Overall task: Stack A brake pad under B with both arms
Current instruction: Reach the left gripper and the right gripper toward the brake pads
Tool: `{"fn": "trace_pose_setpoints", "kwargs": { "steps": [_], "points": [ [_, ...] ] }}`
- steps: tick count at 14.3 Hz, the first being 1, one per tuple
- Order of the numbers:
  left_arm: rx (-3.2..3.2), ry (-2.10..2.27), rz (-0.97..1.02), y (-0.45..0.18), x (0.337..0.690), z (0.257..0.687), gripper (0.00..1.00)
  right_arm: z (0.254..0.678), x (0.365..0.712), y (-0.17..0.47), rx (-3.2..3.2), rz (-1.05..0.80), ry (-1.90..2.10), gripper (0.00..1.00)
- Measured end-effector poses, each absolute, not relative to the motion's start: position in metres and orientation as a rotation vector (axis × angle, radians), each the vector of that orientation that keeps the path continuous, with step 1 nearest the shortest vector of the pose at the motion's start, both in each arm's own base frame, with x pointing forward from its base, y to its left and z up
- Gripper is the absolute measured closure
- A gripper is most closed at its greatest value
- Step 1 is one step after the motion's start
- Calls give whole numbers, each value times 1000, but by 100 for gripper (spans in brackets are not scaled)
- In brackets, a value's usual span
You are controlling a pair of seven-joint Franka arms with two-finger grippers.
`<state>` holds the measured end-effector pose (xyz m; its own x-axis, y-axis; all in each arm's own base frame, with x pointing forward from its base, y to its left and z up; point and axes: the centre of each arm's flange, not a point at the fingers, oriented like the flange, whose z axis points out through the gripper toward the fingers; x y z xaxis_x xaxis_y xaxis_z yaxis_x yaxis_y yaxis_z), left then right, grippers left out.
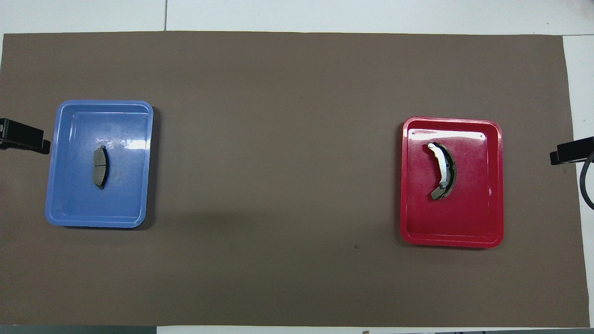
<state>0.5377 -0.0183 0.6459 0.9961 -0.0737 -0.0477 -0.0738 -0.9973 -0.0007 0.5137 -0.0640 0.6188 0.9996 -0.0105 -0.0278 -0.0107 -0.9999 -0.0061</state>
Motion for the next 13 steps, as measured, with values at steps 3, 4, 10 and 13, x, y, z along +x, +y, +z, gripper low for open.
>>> {"fn": "trace_pose_setpoints", "kwargs": {
  "steps": [3,4,10,13],
  "points": [
    [-3136,116,74,-18,538,646,0,619,514,-64,-3135,44,16,0],
    [-3136,115,75,-18,538,646,0,619,514,-64,-3135,44,16,0],
    [-3137,102,83,-14,537,645,0,616,514,-61,-3135,52,9,0],
    [-3138,74,14,-4,543,640,0,612,513,-61,-3134,65,9,0]
  ]
}}
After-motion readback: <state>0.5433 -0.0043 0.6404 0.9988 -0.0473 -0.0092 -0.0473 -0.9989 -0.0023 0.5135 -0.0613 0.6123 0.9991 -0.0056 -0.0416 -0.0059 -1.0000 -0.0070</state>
